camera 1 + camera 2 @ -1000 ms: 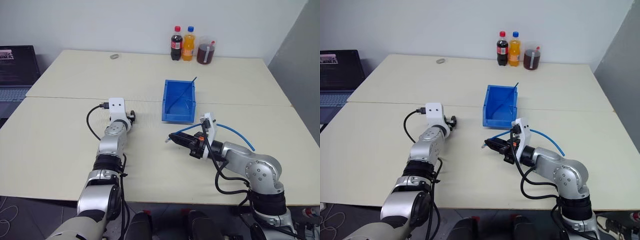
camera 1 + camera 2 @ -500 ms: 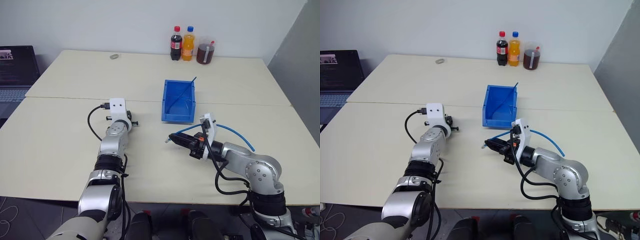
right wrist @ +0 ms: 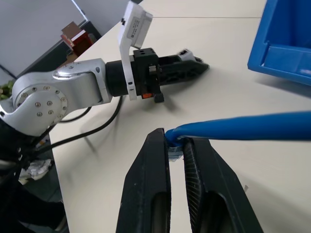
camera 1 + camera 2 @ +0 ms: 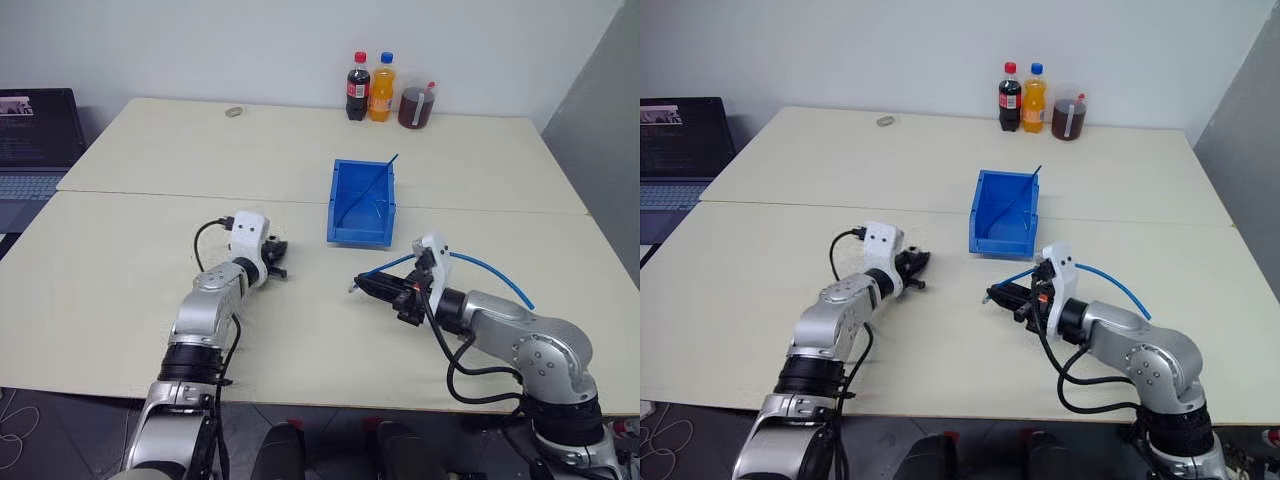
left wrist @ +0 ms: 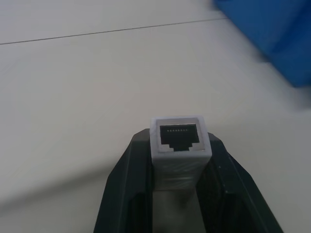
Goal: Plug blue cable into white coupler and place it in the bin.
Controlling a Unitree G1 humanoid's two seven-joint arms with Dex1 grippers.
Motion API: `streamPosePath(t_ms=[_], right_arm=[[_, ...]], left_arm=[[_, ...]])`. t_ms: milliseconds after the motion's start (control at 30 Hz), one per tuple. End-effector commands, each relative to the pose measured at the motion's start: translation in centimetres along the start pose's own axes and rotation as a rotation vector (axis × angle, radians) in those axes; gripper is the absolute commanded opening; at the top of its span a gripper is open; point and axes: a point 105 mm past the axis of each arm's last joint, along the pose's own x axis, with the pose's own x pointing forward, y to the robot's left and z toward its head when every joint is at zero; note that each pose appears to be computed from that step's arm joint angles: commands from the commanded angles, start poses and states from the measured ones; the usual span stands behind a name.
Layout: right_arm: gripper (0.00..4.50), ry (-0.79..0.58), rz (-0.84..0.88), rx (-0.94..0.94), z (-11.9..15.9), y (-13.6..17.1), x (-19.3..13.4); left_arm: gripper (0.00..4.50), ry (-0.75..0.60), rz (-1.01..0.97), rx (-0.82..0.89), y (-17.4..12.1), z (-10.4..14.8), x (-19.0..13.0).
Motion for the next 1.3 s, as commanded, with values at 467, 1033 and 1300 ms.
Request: streamPosePath(t_ms=[467, 1033, 1300], right_arm=[[0.11, -0.024, -0.023, -0.284, 0.0, 0.8, -1.5], [0.11, 0.085, 0.184, -0.479, -1.4, 0.9, 4.5], [0.11, 0.163, 0.197, -0.543, -2.7, 0.3, 4.7]], left_arm=[[0.82, 0.12, -0.868, 0.447, -8.3, -2.0, -0.9], [0.82, 0.163, -0.902, 0.49, -8.1, -3.6, -0.6], [0.82, 0.169, -0.895, 0.478, -7.9, -3.7, -0.7]])
